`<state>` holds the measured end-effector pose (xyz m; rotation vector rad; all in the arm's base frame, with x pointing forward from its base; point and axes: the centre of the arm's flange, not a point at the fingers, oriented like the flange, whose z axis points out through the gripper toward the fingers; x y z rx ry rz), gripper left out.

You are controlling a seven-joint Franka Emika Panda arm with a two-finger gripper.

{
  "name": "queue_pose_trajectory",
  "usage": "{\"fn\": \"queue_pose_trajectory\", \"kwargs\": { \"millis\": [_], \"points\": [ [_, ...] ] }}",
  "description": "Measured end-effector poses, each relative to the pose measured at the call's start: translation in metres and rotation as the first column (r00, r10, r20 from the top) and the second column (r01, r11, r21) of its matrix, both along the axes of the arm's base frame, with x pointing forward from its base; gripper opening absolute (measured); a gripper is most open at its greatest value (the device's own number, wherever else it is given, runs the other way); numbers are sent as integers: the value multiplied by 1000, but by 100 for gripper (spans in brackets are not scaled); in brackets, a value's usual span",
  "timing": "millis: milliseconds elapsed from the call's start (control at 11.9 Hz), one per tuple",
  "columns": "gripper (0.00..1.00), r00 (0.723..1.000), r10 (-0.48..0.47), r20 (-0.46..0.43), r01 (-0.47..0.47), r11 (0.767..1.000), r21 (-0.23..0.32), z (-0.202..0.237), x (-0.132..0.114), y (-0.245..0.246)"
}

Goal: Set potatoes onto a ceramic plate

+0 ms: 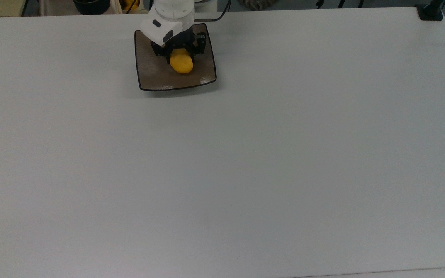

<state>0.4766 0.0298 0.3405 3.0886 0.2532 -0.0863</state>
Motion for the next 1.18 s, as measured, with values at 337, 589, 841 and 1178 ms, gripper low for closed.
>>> {"fn": "queue_pose_trajectory", "kwargs": {
  "millis": [337,589,841,1178],
  "points": [
    [100,999,-35,20,35,999,0,8,5,0],
    [100,996,-86,34,86,996,-4,61,27,4],
    [100,985,-159,66,159,987,-7,163,48,21],
    [100,965,-245,90,241,969,53,279,46,38]
  ]
}}
